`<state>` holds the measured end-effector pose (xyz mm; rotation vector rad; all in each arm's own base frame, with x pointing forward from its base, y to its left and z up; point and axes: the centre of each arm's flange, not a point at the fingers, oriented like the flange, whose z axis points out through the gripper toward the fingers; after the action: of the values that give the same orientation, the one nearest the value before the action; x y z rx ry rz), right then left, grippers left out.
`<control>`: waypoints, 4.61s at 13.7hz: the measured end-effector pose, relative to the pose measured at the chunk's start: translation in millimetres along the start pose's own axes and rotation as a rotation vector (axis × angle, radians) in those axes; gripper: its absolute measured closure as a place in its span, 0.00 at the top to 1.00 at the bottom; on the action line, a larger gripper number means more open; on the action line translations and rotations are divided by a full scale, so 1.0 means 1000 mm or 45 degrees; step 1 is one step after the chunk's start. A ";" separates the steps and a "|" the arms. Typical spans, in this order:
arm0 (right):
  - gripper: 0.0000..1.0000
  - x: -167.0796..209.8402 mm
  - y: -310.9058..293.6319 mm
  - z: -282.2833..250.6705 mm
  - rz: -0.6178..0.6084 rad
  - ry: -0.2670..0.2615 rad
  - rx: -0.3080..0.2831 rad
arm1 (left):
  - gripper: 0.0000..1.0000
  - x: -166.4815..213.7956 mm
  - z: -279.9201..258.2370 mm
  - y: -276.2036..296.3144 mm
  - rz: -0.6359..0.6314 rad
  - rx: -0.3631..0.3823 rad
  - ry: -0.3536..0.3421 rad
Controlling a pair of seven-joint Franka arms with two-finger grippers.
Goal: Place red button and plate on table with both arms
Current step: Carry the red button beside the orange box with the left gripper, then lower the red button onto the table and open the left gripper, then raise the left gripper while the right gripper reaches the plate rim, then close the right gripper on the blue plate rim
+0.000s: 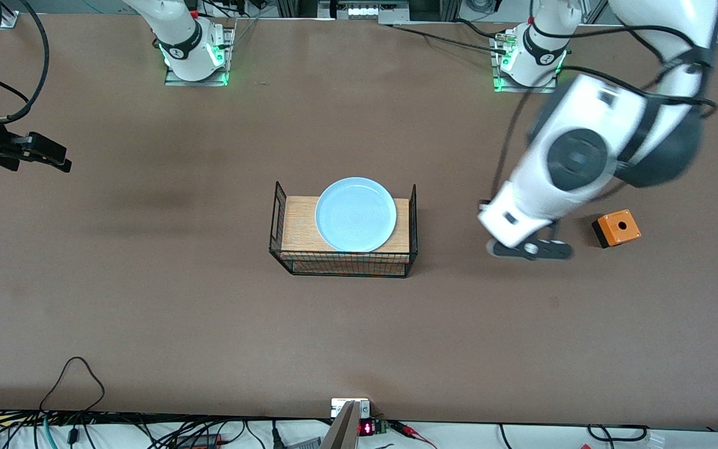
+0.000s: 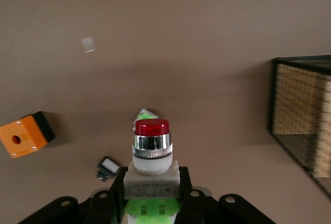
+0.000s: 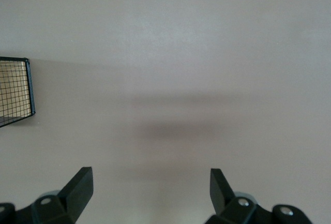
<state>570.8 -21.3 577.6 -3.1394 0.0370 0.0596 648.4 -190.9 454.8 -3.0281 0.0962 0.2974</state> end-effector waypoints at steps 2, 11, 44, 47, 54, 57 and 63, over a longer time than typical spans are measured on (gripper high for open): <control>1.00 0.000 0.000 0.001 0.000 -0.002 0.000 | 0.41 0.012 0.034 -0.054 0.005 -0.013 -0.090; 1.00 0.004 -0.002 0.008 -0.003 -0.018 -0.003 | 0.41 0.051 0.219 -0.161 0.065 -0.076 -0.130; 1.00 -0.055 -0.391 0.094 0.583 -0.039 0.176 | 1.00 -0.104 -0.071 -0.173 -0.095 -0.170 0.314; 1.00 -0.048 -0.405 0.127 0.664 -0.041 0.158 | 1.00 -0.106 -0.067 -0.175 -0.093 -0.151 0.284; 1.00 -0.031 -0.439 0.195 0.865 0.006 0.175 | 1.00 -0.111 -0.055 -0.183 -0.105 -0.127 0.203; 1.00 -0.035 -0.458 0.213 0.880 0.015 0.176 | 1.00 -0.111 -0.061 -0.184 -0.107 -0.127 0.218; 0.90 -0.035 -0.460 0.236 0.882 0.003 0.134 | 1.00 -0.111 -0.064 -0.183 -0.082 -0.028 0.226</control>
<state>538.1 440.0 343.5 -2.8546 1.0725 0.0501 565.6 -10.0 555.4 -3.0658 0.0083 0.0237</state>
